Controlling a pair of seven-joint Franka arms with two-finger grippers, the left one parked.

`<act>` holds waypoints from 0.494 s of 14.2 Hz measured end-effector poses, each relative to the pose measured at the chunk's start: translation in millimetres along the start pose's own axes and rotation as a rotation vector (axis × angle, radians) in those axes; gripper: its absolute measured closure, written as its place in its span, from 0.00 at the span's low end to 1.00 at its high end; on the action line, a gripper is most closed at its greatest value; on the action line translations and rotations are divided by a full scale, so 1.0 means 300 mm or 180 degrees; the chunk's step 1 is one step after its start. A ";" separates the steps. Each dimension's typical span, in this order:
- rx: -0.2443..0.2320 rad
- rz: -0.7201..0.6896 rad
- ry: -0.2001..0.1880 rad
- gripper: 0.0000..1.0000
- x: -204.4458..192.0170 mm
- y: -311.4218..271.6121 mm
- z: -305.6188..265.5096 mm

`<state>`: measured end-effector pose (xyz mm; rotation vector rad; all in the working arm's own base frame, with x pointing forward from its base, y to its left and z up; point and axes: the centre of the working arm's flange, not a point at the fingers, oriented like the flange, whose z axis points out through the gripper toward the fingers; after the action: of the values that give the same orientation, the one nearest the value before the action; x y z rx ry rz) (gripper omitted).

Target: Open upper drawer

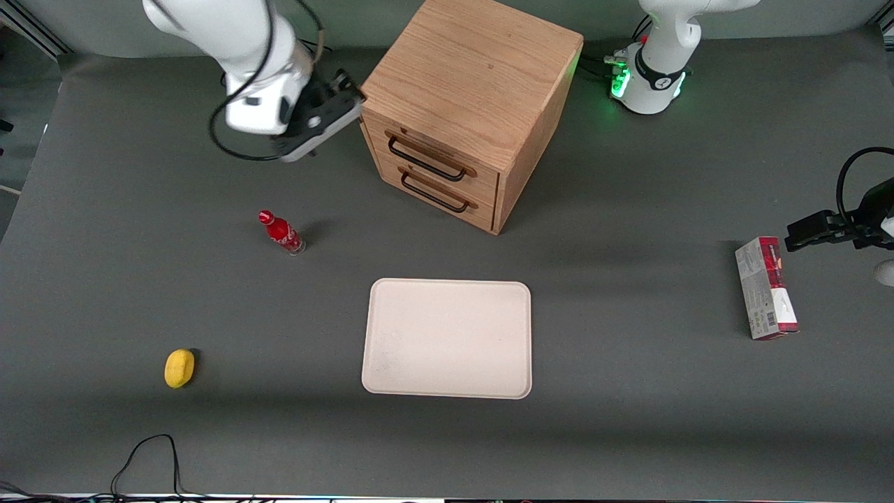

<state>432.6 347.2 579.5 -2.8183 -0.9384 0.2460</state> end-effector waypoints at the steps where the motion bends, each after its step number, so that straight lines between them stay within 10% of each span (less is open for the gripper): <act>1: 0.0185 -0.0144 -0.0083 0.00 0.020 -0.025 0.031; 3: 0.0576 -0.0453 -0.0184 0.00 0.065 -0.031 0.094; 7: 0.0865 -0.0774 -0.0323 0.00 0.148 0.034 0.232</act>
<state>459.2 372.9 505.1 -2.4390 -1.1601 0.4500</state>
